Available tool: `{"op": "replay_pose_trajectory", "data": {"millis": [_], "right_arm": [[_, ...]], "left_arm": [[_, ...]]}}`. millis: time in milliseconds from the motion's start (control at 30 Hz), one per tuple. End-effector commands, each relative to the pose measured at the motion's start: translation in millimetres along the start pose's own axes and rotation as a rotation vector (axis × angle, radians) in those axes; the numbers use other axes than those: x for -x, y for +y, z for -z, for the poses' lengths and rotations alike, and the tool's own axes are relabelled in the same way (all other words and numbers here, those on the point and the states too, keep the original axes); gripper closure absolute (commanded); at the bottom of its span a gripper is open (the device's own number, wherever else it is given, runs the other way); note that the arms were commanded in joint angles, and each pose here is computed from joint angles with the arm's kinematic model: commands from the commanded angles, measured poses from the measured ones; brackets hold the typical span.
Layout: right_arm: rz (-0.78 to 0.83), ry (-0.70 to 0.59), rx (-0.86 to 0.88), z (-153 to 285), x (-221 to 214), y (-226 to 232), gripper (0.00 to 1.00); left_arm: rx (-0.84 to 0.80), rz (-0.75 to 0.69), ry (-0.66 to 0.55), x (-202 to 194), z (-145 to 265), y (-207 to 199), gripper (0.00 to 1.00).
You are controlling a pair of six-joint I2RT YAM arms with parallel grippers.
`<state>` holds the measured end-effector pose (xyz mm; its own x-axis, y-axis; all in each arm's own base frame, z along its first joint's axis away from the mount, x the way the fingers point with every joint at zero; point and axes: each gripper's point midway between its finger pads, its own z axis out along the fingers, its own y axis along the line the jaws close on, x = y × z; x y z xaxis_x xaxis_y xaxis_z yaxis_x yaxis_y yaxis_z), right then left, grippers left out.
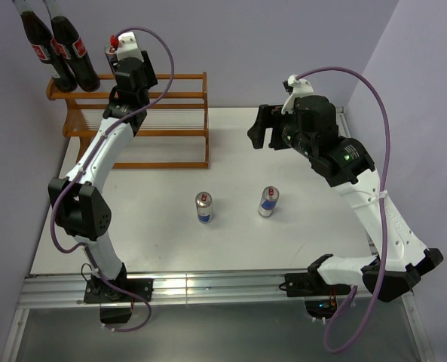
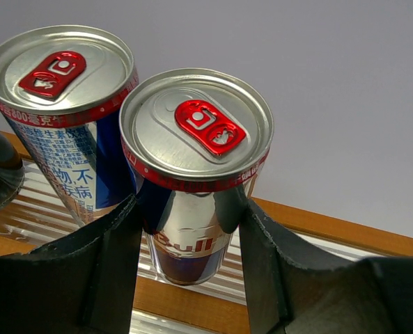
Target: Place and organize the beverage onto the shelf
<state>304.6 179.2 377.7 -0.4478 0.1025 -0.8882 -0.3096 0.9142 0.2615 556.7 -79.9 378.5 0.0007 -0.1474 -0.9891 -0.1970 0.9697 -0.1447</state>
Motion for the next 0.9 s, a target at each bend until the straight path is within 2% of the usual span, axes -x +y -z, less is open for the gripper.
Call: {"op": "replay_pose_trajectory", "data": {"millis": [0, 100, 167, 267, 300, 433, 700, 867], "right_arm": [[0.006, -0.073, 0.028, 8.3, 18.5, 4.0, 0.12], [0.004, -0.072, 0.031, 7.8, 19.3, 4.9, 0.12], [0.003, -0.07, 0.032, 7.2, 18.9, 5.2, 0.12], [0.005, -0.068, 0.035, 6.7, 18.3, 5.9, 0.12], [0.007, -0.067, 0.038, 6.5, 18.4, 6.4, 0.12], [0.011, -0.069, 0.042, 6.1, 18.3, 6.8, 0.11], [0.014, -0.057, 0.032, 2.8, 11.1, 3.5, 0.07], [0.02, -0.037, 0.0, -0.8, 0.3, -4.5, 0.04]], "left_arm": [[0.011, 0.051, -0.135, 42.4, 4.1, 4.6, 1.0], [0.021, 0.035, -0.125, 37.7, 1.4, 6.5, 1.0], [0.02, 0.028, -0.117, 34.5, -0.4, 6.6, 0.96], [0.011, 0.023, -0.106, 29.2, -1.8, 6.9, 0.78], [0.008, 0.022, -0.109, 30.3, -1.6, 7.0, 0.66], [-0.008, 0.026, -0.1, 27.3, 1.7, 5.8, 0.44], [-0.032, 0.042, -0.098, 32.8, 10.3, 4.3, 0.21], [-0.06, 0.052, -0.103, 37.8, 18.2, 2.3, 0.19]]}}
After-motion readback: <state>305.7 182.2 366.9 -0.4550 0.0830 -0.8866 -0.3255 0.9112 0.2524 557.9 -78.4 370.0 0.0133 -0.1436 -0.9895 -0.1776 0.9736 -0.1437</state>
